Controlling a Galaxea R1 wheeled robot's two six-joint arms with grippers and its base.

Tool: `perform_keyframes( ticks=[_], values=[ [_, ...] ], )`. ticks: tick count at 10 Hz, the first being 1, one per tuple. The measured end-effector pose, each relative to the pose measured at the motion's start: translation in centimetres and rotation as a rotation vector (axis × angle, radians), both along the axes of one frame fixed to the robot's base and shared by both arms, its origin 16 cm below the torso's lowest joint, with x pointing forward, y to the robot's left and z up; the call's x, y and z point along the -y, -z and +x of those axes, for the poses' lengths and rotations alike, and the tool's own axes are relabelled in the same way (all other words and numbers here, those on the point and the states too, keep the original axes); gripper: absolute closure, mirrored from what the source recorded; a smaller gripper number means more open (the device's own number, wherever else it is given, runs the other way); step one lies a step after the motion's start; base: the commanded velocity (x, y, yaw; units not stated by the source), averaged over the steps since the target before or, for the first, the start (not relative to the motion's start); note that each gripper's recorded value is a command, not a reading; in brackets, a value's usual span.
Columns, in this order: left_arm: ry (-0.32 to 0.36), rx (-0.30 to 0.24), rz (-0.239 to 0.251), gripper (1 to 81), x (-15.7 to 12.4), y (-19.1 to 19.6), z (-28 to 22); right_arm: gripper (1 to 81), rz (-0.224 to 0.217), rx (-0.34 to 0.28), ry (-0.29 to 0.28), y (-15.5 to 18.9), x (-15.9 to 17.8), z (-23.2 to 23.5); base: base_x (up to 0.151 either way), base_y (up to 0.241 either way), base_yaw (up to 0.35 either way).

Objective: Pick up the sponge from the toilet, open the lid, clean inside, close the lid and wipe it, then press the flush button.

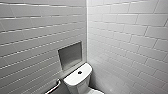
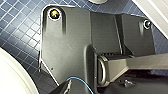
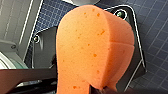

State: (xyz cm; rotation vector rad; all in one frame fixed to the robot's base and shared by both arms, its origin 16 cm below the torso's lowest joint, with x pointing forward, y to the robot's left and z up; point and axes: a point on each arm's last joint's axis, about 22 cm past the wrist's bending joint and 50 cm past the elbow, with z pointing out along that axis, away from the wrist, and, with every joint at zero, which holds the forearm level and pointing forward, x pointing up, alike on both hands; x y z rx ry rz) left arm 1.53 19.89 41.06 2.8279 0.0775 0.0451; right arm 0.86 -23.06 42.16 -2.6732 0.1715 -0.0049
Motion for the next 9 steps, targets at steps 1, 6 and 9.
perform_keyframes(
  ticks=[1, 6, 9],
  values=[
    [-0.001, 0.005, -0.001, 1.0, 0.8, 0.1, 0.5, 81.1, -0.007, -0.004, -0.005, 0.1, -0.1, -0.3, 0.000, 0.000, 0.000],
    [-0.001, -0.006, 0.003, 1.0, 0.9, 0.1, -0.3, 81.1, -0.075, 0.019, -0.132, 0.6, -0.5, -3.6, 0.000, 0.000, 0.000],
    [-0.001, -0.007, 0.003, 1.0, 0.9, 0.2, -0.3, 81.1, -0.143, 0.086, -0.190, 1.2, -0.5, -3.3, 0.000, 0.000, 0.000]
  ],
)
